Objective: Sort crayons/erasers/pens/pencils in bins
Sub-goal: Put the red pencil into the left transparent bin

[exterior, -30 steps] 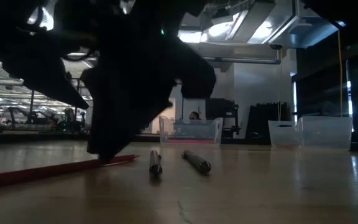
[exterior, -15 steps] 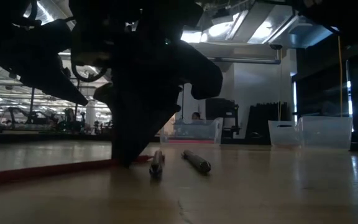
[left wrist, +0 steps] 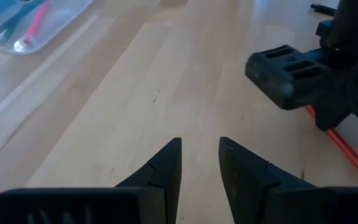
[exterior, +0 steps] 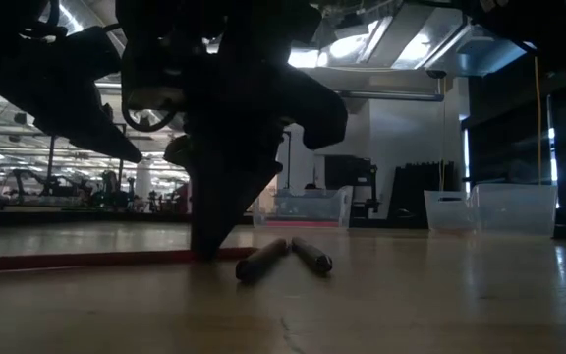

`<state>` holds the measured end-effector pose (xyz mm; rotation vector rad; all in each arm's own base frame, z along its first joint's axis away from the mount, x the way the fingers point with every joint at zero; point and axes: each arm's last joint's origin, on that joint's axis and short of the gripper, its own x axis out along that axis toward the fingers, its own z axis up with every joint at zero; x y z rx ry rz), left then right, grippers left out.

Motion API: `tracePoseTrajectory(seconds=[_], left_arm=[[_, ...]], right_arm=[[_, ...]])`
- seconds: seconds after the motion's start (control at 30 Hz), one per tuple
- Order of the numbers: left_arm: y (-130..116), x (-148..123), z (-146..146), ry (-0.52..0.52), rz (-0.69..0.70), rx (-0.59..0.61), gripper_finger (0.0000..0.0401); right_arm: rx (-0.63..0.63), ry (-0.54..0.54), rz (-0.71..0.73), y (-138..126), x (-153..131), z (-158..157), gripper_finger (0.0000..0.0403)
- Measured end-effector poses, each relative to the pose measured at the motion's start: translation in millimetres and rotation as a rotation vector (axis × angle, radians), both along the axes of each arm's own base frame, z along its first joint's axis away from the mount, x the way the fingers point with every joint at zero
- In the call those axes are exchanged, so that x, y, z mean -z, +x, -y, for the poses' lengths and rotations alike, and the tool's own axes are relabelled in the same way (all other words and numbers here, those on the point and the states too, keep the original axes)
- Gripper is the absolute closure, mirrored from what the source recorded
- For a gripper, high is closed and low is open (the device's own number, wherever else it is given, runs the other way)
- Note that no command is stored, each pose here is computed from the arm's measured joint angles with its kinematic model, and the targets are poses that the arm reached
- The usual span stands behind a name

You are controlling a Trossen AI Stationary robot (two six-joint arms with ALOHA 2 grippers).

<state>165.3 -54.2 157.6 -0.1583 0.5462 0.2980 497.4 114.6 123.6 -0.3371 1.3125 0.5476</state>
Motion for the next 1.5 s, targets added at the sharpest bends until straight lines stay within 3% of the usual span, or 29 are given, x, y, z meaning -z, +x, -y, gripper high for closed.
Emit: tracePoseTrajectory(seconds=[0.3, 0.53, 0.67, 0.8, 0.93, 1.07, 1.23, 1.37, 1.5], left_arm=[[-0.5, -0.6, 0.4, 0.052, 0.004, -0.006, 0.0301], [-2.5, 1.9, -1.0, 0.086, -0.03, -0.009, 0.0301], [-2.9, 1.9, -2.1, 0.119, -0.03, -0.028, 0.0301], [-3.1, 1.6, -2.9, 0.169, -0.035, -0.034, 0.0301], [-3.3, 0.8, -4.5, 0.215, -0.026, -0.074, 0.0301], [-3.3, 0.7, -4.8, 0.217, -0.023, -0.084, 0.0301], [-3.9, 1.5, -4.8, 0.194, -0.025, -0.09, 0.0301], [-5.7, 3.7, -4.1, 0.173, -0.048, -0.08, 0.0301], [-7.6, 5.2, -2.7, 0.162, -0.059, -0.08, 0.0301]], right_arm=[[0.104, 0.034, -0.06, -2.6, -39.6, 13.6, 0.0382], [0.195, -0.075, -0.09, -20.8, -87.6, 59.7, 0.0397], [0.246, -0.179, -0.033, -33.5, -127.1, 99.4, 0.0398], [0.367, -0.37, -0.021, -40.8, -137.8, 158.5, 0.0396], [0.51, -0.489, 0.035, -48.7, -146.9, 228.3, 0.0396], [0.629, -0.438, 0.056, -59.8, -140.3, 291.5, 0.0396], [0.718, -0.285, 0.119, -75.8, -143.4, 337.1, 0.0392], [0.795, -0.244, 0.12, -81.8, -143.1, 348.3, 0.0369], [0.814, -0.216, 0.118, -72.1, -142.8, 328.5, 0.0338]])
